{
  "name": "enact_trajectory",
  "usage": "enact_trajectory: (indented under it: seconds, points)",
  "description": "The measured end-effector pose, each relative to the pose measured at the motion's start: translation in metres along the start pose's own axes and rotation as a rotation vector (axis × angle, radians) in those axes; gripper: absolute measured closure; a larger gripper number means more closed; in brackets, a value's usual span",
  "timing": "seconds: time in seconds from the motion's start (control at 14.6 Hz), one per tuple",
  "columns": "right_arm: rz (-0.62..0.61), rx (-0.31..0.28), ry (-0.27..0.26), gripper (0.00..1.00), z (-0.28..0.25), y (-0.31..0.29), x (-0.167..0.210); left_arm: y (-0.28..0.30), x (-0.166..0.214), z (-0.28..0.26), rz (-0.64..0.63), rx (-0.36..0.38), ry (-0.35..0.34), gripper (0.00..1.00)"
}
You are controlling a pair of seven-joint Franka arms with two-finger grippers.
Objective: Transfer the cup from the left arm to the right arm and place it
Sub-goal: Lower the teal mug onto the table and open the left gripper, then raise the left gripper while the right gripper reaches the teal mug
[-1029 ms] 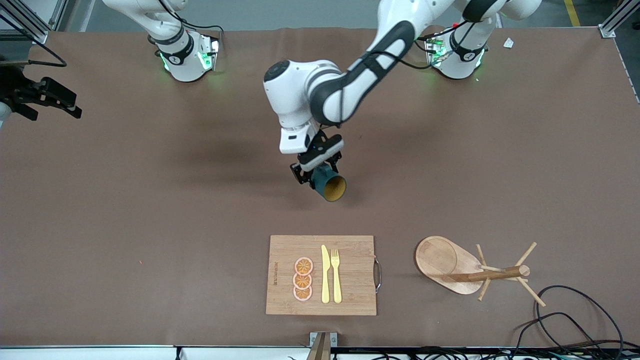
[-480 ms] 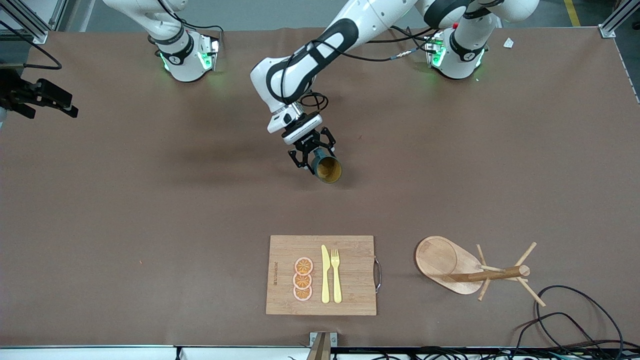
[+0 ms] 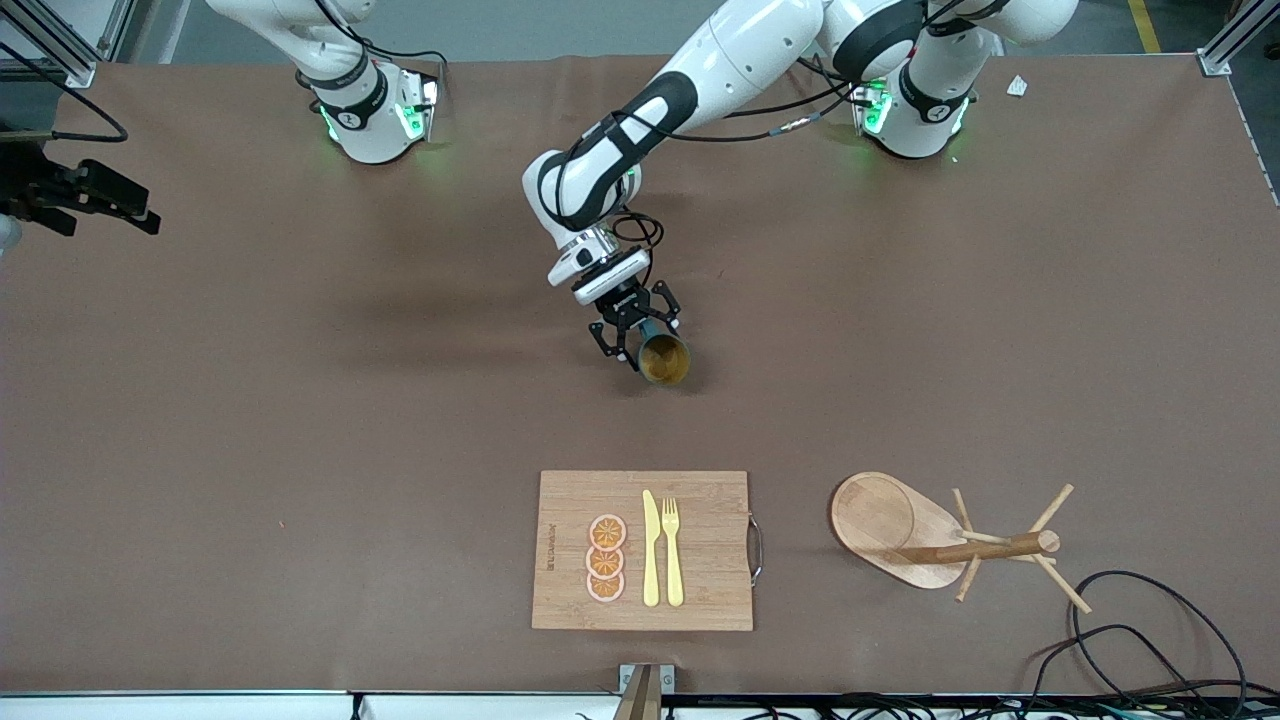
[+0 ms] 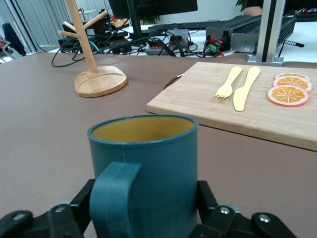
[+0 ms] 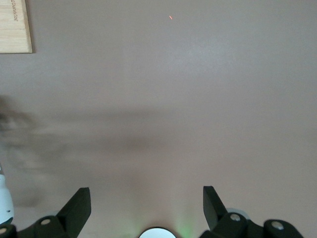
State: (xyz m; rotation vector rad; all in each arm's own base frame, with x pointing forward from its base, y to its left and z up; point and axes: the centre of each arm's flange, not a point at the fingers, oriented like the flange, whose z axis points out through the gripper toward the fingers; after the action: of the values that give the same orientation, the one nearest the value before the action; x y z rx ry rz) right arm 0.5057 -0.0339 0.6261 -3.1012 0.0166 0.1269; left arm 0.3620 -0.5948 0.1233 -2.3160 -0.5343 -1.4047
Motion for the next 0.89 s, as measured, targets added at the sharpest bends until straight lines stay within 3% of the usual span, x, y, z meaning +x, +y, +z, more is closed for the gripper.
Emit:
enact_trajectory:
  seconds: [0.14, 0.34, 0.55, 0.89]
  points:
    - [0.000, 0.000, -0.003, 0.00, 0.000, 0.000, 0.000, -0.001, -0.006, 0.001, -0.002, -0.005, 0.010, 0.15]
    - [0.000, 0.000, -0.003, 0.00, 0.000, 0.000, 0.000, 0.000, -0.008, -0.005, -0.036, -0.014, 0.010, 0.00]
    - [0.000, 0.000, -0.003, 0.00, 0.000, 0.000, 0.000, 0.001, -0.016, -0.029, -0.072, -0.036, -0.006, 0.00]
    - [-0.012, -0.002, 0.000, 0.00, 0.000, -0.006, 0.001, -0.006, -0.015, -0.083, -0.107, 0.002, -0.060, 0.00]
